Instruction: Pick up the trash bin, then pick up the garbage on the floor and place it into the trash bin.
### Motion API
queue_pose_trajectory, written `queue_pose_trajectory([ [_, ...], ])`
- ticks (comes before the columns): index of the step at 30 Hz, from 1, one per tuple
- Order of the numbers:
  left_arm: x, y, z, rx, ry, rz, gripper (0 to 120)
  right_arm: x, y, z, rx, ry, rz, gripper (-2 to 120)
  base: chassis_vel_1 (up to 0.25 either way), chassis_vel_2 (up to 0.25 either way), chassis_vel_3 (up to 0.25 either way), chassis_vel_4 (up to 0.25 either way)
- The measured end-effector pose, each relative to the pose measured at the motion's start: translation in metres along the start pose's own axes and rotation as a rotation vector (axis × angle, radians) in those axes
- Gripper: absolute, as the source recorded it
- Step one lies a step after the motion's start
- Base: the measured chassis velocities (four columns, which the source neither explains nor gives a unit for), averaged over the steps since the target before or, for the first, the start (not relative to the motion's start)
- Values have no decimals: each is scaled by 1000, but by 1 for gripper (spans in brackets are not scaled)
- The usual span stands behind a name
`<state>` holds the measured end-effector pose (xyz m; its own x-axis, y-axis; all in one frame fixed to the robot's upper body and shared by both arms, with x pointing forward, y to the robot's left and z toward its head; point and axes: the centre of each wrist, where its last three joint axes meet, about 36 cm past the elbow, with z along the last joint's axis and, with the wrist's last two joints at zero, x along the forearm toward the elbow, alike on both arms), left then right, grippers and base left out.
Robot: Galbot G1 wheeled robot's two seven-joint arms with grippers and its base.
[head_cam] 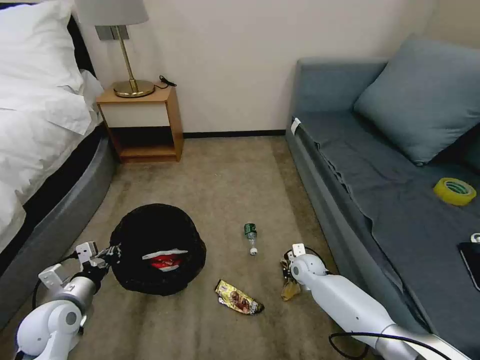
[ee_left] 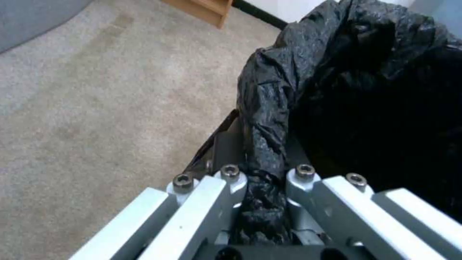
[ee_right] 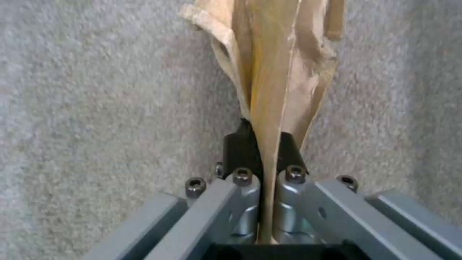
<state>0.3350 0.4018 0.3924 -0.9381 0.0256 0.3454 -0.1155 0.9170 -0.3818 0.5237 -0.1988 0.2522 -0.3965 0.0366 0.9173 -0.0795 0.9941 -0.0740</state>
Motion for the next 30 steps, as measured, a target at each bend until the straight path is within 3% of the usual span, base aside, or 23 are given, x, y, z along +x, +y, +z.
queue_pose_trajectory([
  [11,-6,-1,-4,-9,1,7,4,34,-5,-17,4,-98,-10,0,0,0,0,0],
  [21,-30,-15,-13,-9,34,49,4,133,-21,-52,-12,-343,-77,0,0,0,0,0],
  [30,-48,-26,-18,-11,96,81,4,219,13,-73,22,-611,-257,0,0,0,0,0],
])
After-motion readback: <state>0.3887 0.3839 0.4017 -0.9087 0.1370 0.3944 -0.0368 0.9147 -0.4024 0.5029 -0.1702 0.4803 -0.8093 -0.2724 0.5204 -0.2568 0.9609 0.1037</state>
